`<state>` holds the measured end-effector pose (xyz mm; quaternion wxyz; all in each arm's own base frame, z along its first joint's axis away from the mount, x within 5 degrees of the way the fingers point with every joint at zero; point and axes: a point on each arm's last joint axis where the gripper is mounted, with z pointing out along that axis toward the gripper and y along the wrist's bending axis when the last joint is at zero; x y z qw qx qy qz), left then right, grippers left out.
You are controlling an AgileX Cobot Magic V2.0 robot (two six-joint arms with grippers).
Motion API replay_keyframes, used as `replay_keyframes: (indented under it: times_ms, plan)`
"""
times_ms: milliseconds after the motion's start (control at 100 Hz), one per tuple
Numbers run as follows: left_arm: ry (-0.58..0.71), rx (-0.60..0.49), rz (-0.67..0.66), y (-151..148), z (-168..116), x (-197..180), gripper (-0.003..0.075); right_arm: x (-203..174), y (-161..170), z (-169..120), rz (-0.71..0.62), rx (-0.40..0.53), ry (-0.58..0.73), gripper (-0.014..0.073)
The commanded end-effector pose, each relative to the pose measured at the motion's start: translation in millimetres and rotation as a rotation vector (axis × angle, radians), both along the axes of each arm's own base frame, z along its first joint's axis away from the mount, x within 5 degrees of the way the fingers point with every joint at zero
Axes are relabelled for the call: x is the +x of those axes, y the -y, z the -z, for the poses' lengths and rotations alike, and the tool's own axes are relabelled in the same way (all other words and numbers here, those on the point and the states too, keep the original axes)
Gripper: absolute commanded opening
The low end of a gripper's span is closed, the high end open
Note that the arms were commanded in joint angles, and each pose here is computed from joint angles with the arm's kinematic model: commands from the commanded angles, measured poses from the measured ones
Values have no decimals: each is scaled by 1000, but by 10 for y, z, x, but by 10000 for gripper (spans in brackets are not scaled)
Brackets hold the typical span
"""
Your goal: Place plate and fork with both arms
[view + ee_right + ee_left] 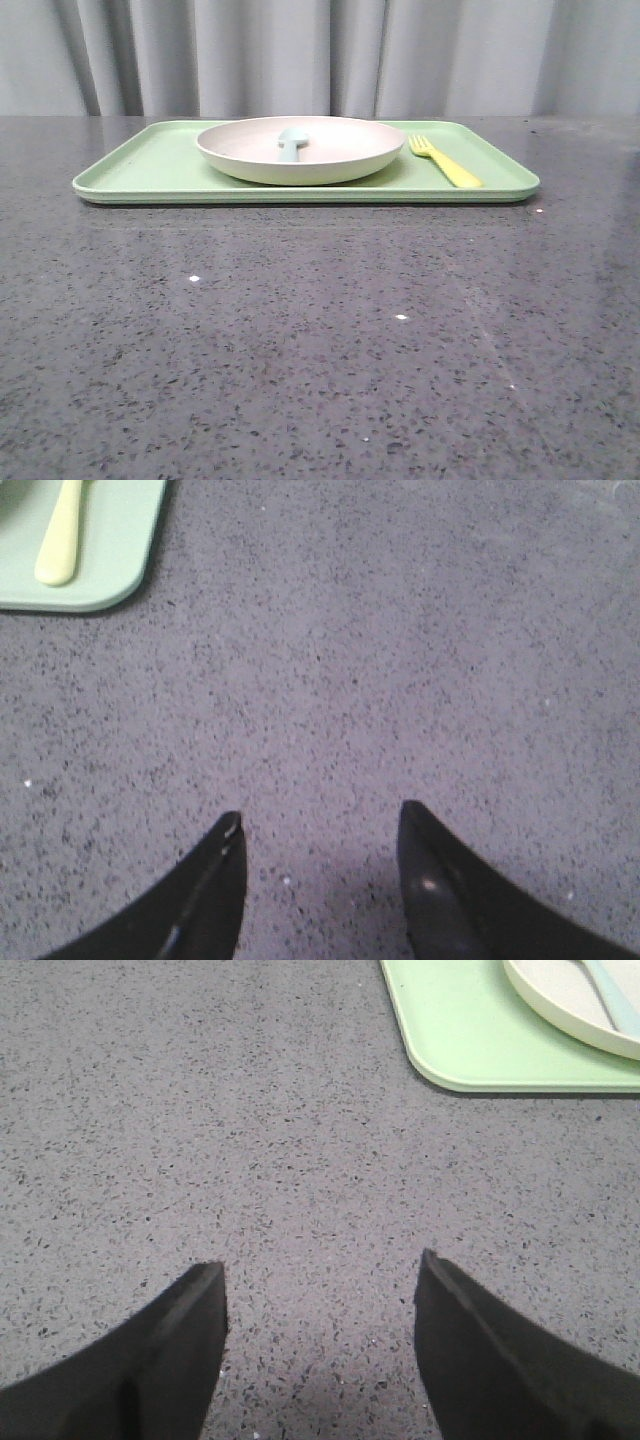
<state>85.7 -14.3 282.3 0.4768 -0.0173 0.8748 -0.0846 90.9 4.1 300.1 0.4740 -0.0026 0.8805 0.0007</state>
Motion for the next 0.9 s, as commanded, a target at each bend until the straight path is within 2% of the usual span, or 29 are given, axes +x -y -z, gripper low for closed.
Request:
replay_keyframes:
  times_ms: [0, 400, 470, 530, 620, 740, 860, 890]
  plan:
    - [91, -31, 2, 14, -142, 34, 410, -57, 29, -62, -11, -22, 106, 367]
    - [91, -31, 2, 14, -142, 34, 410, -147, 48, -11, -13, -13, 140, 353]
    - [91, -31, 2, 14, -142, 34, 403, -147, 48, -11, -13, -13, 139, 298]
    - [91, -31, 2, 14, -142, 34, 382, -147, 49, -10, -12, -13, 138, 209]
    - [91, -31, 2, 14, -142, 34, 306, -147, 48, -11, -13, -13, 139, 53]
    - [91, -31, 2, 14, -142, 34, 158, -147, 48, -11, -13, -13, 139, -128]
    - [91, -31, 2, 14, -142, 34, -15, -147, 48, -11, -13, -12, 139, -120]
    - [93, -31, 2, 14, -144, 35, -19, -147, 48, -10, -13, -12, 138, -120]
